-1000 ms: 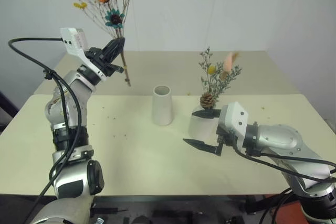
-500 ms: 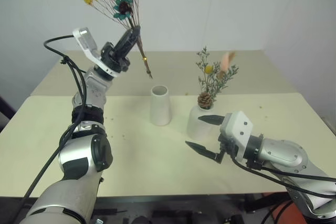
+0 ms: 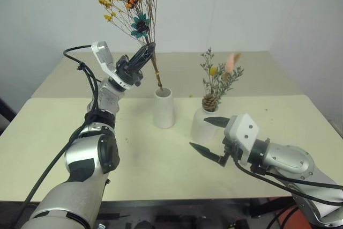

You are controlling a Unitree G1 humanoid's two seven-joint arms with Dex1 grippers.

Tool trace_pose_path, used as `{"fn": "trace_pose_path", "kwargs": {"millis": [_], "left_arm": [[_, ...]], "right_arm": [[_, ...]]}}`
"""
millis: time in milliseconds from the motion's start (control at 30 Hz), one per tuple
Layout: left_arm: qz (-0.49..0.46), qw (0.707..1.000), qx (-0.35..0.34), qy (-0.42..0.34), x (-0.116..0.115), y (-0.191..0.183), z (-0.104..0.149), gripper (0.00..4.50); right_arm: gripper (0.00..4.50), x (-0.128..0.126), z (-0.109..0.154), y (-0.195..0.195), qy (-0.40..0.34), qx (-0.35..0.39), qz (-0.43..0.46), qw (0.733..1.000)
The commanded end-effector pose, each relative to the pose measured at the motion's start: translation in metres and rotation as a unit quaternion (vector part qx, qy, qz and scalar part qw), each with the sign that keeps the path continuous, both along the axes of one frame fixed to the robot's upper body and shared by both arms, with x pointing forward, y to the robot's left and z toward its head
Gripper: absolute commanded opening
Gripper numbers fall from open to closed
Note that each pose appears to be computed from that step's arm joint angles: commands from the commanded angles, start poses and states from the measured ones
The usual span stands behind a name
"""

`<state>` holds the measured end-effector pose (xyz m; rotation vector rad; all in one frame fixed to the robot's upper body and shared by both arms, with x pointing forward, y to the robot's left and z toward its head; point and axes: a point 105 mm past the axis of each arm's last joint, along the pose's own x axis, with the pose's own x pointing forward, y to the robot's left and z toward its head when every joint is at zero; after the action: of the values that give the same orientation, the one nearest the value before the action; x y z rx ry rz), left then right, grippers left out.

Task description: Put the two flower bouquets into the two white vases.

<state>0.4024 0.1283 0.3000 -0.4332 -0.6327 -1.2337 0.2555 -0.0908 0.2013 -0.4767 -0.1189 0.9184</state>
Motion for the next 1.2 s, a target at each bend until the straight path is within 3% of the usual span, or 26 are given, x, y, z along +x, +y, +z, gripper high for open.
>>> {"fn": "trace_pose_path", "kwargs": {"millis": [33,433,767,1000,1133,1200], "left_arm": [[0.011,0.999,0.015,-0.033,-0.002,-0.004,0.011,0.04],[0.058,0.996,0.059,-0.040,0.004,-0.012,-0.006,0.04],[0.082,0.991,0.107,-0.020,0.006,-0.019,-0.046,0.04],[0.100,0.987,0.123,-0.012,0.008,-0.021,-0.059,0.04],[0.107,0.989,0.105,-0.009,0.010,-0.016,-0.054,0.99],[0.103,0.989,0.102,-0.016,0.008,-0.015,-0.052,1.68]], "right_arm": [[4.50,-0.004,0.010,0.000,-0.023,0.000,0.000,1.000],[4.50,0.002,0.013,-0.001,-0.037,0.005,-0.020,0.999],[4.50,0.002,0.015,0.000,-0.043,0.015,-0.022,0.999],[4.50,0.001,0.015,0.000,-0.046,0.014,-0.020,0.999],[4.50,0.002,0.016,0.000,-0.049,0.015,-0.018,0.999],[4.50,0.002,0.015,0.000,-0.049,0.015,-0.017,0.999]]}}
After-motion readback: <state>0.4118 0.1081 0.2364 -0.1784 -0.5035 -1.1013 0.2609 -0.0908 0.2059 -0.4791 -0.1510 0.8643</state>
